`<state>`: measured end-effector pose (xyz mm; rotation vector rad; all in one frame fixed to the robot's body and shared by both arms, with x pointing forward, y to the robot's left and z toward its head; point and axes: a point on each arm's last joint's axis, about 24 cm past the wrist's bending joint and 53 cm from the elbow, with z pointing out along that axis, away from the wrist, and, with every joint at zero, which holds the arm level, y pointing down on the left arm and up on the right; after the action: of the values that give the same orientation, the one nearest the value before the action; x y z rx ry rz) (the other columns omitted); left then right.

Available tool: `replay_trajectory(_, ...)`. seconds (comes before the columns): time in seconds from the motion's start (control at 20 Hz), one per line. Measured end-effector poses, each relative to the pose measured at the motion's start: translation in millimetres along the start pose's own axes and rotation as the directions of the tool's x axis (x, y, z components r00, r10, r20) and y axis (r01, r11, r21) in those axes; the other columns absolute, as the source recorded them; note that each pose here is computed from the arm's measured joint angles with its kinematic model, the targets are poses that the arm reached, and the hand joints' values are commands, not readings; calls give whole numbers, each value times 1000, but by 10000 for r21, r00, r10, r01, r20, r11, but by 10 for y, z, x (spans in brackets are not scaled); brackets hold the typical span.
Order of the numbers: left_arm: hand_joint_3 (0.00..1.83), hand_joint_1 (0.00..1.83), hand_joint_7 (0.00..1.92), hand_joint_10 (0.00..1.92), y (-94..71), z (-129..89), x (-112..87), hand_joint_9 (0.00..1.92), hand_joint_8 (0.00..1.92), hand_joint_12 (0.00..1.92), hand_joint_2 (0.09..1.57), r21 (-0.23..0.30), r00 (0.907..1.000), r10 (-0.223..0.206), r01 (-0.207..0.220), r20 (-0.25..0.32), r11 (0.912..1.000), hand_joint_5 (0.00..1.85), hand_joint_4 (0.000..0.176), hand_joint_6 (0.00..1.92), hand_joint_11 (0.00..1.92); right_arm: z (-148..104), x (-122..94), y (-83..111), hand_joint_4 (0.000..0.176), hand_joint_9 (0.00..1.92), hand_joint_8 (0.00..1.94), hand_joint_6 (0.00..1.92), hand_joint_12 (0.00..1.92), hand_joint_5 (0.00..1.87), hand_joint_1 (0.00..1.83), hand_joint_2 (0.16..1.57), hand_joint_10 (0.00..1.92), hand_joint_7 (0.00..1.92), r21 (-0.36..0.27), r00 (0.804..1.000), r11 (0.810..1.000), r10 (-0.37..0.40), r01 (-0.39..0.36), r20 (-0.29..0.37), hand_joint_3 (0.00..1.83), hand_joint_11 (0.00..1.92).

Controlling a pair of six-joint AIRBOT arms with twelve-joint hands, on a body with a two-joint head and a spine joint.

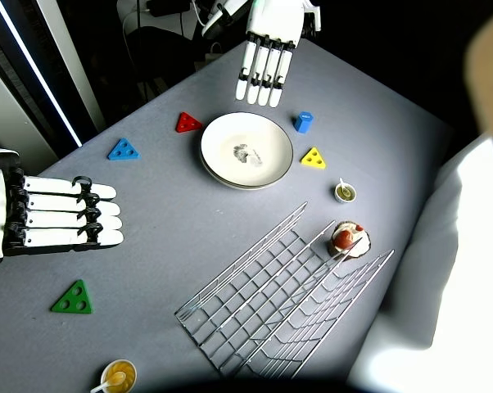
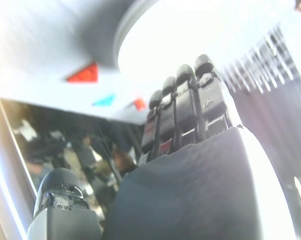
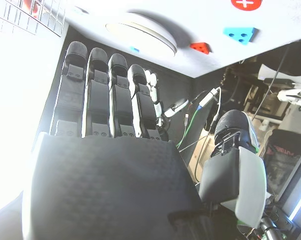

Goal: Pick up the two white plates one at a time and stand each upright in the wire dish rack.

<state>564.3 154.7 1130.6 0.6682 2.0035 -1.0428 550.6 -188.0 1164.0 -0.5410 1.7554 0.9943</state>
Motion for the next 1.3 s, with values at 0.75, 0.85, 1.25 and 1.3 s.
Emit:
replay_trajectory(0.75, 1, 0, 148, 6, 201, 192, 274, 125, 7, 36, 965, -395, 9977, -117, 90, -665, 9992, 125, 0, 7, 112, 10, 10, -4, 0, 226, 0, 0, 6, 208, 0, 977, 0, 224, -3, 10000, 10000, -77, 77, 9, 0, 260)
replay_trajectory(0.85, 0, 0, 139, 1, 204, 224, 292, 115, 3, 30, 959, -408, 9975, -162, 134, -682, 9991, 128, 0, 7, 103, 11, 14, 0, 0, 218, 4, 2, 3, 193, 0, 990, 4, 214, -21, 10000, 10000, -85, 85, -5, 4, 248)
replay_trajectory(1.25, 0, 0, 139, 6, 290, 303, 359, 125, 9, 31, 962, -708, 9966, -404, 353, -723, 9969, 121, 0, 6, 117, 8, 8, -15, 0, 213, 6, 5, 3, 169, 0, 996, 7, 204, 8, 9999, 9999, -131, 131, 1, 3, 243)
replay_trajectory(1.3, 1, 0, 149, 11, 300, 304, 393, 142, 11, 40, 965, -727, 9960, -406, 348, -802, 9967, 125, 0, 6, 141, 8, 8, -14, 0, 213, 6, 5, 3, 170, 0, 995, 6, 203, 3, 9999, 9999, -144, 144, 0, 2, 241)
